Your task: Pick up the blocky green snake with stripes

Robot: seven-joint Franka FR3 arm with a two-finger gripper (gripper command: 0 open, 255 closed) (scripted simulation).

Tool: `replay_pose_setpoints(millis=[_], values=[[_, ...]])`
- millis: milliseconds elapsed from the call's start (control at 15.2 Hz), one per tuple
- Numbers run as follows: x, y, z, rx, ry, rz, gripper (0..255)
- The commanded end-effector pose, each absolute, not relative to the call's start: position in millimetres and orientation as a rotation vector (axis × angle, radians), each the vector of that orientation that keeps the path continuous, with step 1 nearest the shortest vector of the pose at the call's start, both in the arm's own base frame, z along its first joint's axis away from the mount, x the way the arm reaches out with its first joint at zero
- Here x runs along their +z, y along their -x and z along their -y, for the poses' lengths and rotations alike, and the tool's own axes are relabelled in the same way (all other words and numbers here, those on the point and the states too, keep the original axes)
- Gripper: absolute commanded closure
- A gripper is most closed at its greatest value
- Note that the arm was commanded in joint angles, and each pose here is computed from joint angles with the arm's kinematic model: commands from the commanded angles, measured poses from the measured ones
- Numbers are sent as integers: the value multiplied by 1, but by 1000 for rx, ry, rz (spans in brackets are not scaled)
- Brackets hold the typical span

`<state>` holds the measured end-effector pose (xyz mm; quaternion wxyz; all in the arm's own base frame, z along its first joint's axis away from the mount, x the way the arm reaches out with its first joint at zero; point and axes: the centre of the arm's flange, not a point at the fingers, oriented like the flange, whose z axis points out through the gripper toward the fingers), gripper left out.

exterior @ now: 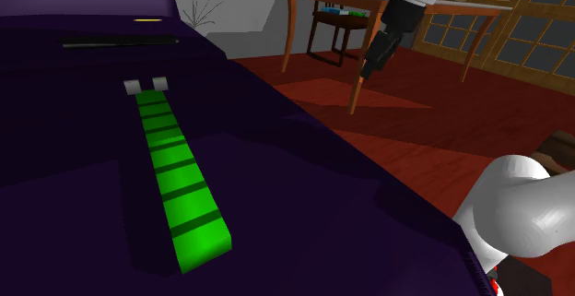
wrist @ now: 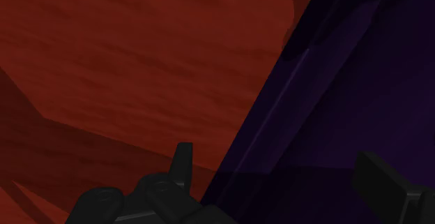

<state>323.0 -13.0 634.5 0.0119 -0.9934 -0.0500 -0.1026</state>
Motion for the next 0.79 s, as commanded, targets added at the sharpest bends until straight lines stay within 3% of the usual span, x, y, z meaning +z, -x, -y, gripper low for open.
replay_pose_setpoints(millis=[0, 726], values=[[634, -323, 13, -320, 3097, 156, 0], [632, -347, -132, -225, 3104, -7, 0]])
